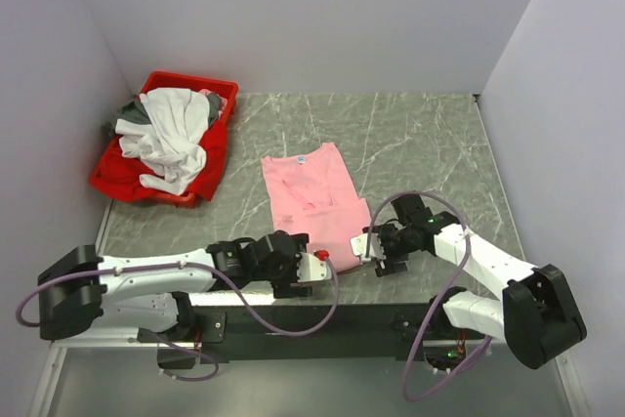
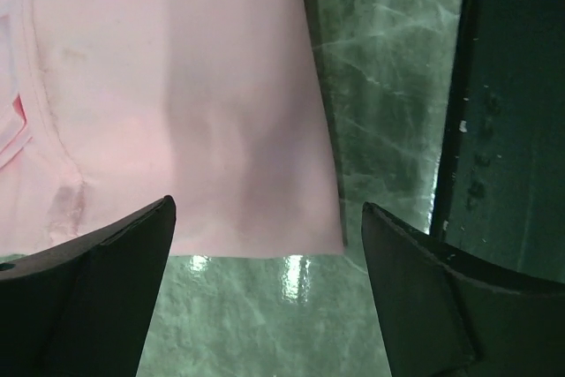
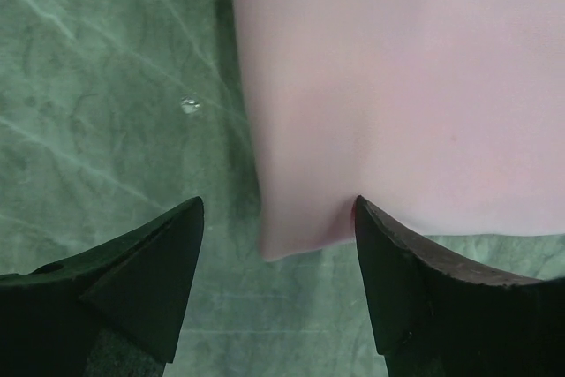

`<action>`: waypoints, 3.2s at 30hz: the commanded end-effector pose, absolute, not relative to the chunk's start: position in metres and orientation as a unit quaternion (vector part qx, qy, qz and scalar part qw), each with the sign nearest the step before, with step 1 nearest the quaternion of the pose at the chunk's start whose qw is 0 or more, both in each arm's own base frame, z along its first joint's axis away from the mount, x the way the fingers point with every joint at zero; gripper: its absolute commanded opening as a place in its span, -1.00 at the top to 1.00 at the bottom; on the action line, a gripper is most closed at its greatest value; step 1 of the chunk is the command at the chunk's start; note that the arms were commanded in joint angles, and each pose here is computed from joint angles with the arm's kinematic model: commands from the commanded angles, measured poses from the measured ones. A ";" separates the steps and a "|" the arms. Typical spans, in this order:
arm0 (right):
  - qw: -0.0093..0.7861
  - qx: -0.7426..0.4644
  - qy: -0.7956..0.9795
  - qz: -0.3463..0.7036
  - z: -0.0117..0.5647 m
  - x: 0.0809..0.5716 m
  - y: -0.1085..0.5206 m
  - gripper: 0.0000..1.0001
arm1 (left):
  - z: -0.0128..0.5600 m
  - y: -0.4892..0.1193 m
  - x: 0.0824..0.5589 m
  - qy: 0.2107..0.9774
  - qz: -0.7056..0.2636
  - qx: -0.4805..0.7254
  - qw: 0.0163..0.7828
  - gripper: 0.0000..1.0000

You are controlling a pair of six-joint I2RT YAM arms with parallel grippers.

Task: Fold and stack the t-shirts
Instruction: Fold the tshirt

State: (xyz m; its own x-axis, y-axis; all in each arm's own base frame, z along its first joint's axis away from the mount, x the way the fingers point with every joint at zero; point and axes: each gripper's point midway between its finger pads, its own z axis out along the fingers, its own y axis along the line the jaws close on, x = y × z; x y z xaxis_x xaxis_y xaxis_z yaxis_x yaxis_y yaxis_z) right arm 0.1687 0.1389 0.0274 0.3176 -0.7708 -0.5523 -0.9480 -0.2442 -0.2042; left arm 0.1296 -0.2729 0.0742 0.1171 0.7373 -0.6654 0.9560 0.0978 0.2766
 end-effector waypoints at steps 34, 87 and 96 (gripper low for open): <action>0.288 -0.766 0.562 0.119 0.012 0.192 0.159 0.16 | 0.018 -0.262 0.131 0.676 -0.091 0.660 0.315 0.99; 0.424 -0.455 0.780 0.068 0.106 0.515 0.233 1.00 | 0.105 -0.198 0.507 0.724 -0.074 0.416 0.545 0.99; 0.421 -0.458 0.780 0.069 0.107 0.521 0.237 1.00 | 0.104 -0.192 0.503 0.734 -0.067 0.418 0.530 0.99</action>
